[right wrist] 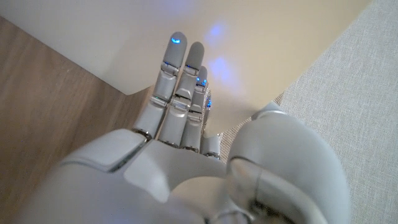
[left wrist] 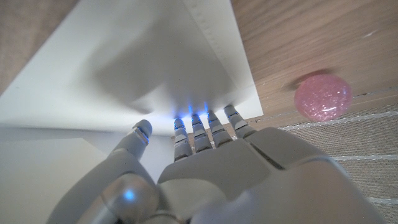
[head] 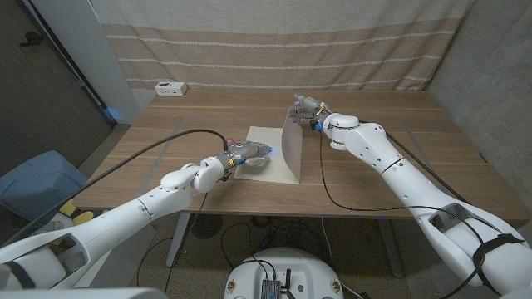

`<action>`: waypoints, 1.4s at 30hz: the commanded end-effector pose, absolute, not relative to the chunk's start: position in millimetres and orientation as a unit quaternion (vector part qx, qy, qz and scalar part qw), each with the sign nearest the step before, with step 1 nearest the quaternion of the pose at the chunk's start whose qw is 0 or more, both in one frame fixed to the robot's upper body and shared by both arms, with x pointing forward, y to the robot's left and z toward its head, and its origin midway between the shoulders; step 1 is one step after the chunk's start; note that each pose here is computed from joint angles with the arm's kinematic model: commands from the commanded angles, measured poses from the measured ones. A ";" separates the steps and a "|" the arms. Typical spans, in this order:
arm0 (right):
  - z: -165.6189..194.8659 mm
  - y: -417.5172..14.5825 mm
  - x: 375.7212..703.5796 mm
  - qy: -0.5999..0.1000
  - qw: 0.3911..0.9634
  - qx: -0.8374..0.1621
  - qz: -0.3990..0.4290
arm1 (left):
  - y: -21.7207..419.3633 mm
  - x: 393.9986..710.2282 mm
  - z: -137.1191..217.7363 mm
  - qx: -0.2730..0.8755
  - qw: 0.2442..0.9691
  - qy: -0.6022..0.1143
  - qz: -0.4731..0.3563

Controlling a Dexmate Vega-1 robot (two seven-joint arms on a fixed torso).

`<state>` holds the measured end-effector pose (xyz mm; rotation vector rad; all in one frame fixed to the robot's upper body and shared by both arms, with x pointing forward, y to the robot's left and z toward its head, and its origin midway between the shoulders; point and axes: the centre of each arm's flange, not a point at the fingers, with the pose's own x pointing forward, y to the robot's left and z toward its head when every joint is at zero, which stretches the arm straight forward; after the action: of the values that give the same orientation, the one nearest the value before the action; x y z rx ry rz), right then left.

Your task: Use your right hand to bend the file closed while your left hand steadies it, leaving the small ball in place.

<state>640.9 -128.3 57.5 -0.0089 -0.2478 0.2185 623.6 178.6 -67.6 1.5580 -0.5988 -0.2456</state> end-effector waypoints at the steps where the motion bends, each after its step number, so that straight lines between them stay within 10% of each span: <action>1: 54.2 -130.7 641.8 -0.155 0.975 0.026 0.156 | 177.8 624.2 -67.6 0.691 0.664 -0.264 -0.107; 42: 50.6 -140.7 637.4 -0.250 0.960 -0.035 0.124 | 205.2 580.7 -28.7 0.669 0.664 -0.330 0.053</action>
<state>639.5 -139.8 50.7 -0.0393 -0.4696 0.2800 596.4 191.5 -42.0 1.5307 -0.7103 -0.0122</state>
